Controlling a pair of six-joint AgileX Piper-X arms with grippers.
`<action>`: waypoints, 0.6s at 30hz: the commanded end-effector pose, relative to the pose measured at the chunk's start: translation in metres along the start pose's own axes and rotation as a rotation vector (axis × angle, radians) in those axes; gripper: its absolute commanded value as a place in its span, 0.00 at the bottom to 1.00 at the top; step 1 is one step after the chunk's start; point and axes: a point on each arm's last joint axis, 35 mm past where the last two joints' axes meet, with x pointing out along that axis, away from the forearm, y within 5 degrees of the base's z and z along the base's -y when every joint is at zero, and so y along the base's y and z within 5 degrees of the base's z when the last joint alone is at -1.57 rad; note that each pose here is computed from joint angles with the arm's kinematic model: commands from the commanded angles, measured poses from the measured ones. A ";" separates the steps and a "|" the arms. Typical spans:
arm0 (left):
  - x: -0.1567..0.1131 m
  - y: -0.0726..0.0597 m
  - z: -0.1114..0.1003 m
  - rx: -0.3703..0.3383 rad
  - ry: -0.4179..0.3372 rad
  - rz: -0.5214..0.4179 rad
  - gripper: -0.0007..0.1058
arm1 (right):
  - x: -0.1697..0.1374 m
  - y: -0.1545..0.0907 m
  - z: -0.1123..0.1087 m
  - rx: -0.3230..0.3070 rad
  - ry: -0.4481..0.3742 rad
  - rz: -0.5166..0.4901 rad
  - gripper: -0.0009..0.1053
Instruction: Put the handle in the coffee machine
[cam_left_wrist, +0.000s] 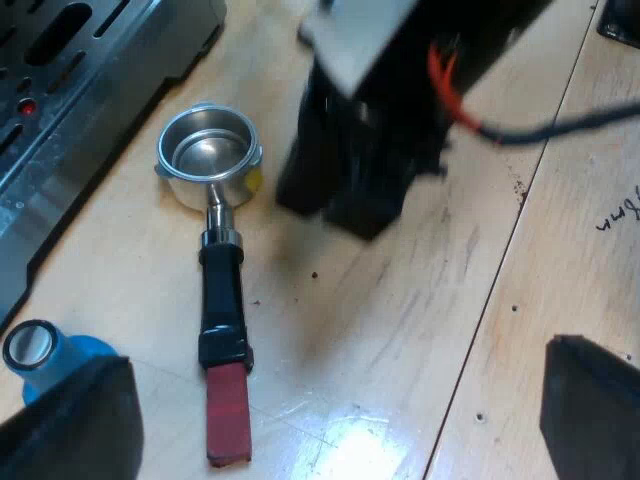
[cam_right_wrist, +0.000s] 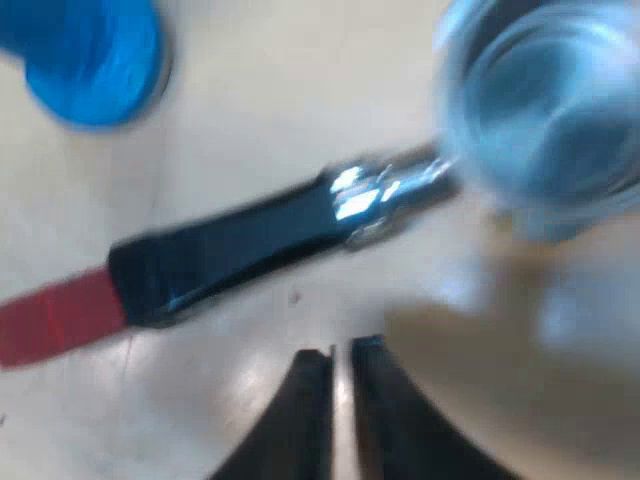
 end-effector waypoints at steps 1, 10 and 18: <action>-0.001 0.000 0.001 0.008 -0.008 0.010 0.78 | -0.014 -0.004 0.004 -0.057 -0.056 -0.048 0.37; -0.001 0.000 0.003 0.021 -0.026 0.012 0.78 | -0.025 -0.019 0.016 -0.146 -0.091 -0.054 0.78; -0.001 0.000 0.004 0.029 -0.036 0.008 0.78 | -0.019 -0.041 0.027 -0.160 -0.048 -0.011 0.68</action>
